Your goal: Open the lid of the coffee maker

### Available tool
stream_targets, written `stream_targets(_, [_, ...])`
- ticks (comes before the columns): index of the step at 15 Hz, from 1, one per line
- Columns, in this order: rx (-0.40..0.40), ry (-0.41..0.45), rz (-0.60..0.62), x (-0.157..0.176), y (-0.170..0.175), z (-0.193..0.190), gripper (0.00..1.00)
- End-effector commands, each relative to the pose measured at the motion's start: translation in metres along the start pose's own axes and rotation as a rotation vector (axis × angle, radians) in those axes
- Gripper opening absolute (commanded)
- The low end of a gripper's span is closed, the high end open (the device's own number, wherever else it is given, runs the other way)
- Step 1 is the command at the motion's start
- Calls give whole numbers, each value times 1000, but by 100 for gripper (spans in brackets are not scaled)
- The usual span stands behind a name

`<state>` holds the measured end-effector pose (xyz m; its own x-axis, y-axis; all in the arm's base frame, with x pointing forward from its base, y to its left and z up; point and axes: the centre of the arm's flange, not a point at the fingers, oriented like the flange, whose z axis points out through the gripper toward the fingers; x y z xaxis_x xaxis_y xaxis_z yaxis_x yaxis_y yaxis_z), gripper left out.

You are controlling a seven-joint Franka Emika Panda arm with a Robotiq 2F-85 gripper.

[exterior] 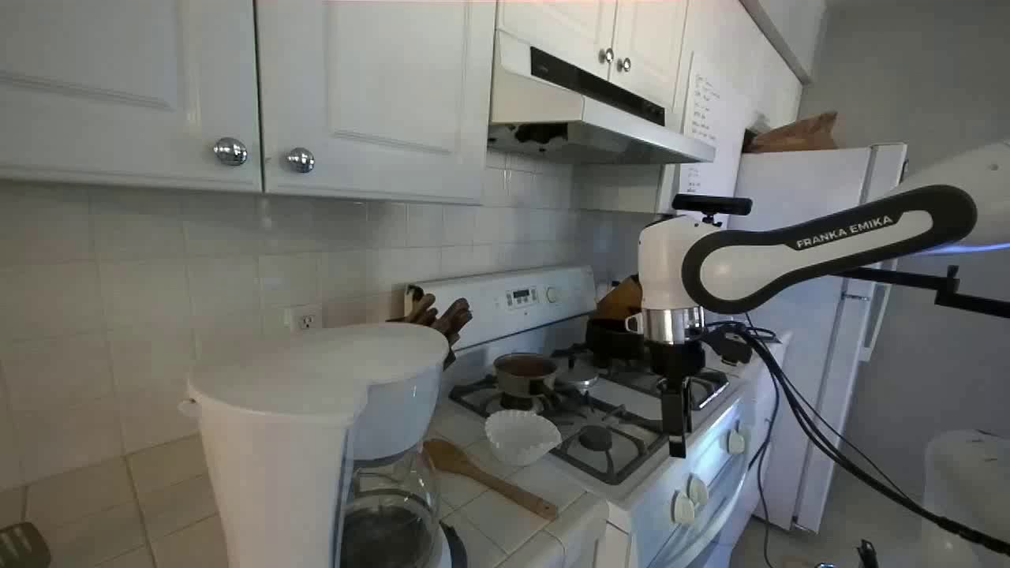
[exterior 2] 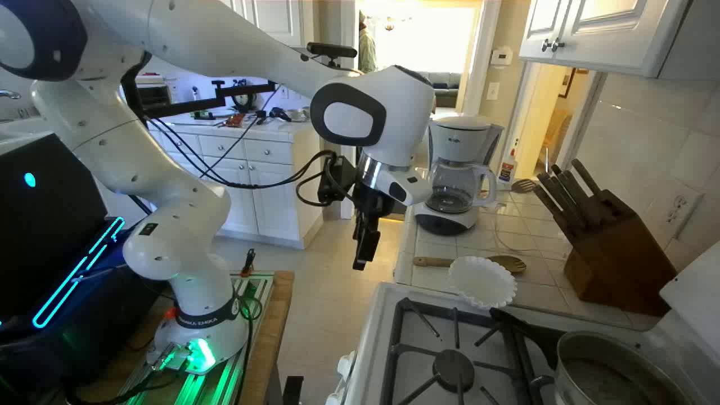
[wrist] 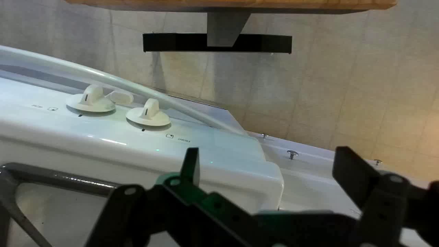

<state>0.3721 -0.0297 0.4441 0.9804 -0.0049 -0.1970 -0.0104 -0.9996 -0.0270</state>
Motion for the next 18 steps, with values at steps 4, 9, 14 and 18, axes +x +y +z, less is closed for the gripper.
stream_targets(4, [0, 0, 0, 0, 0, 0, 100])
stream_targets(9, [0, 0, 0, 0, 0, 0, 100])
stream_targets(14, [0, 0, 0, 0, 0, 0, 100])
stream_targets(18, [60, 78, 105, 3, -21, -20, 100])
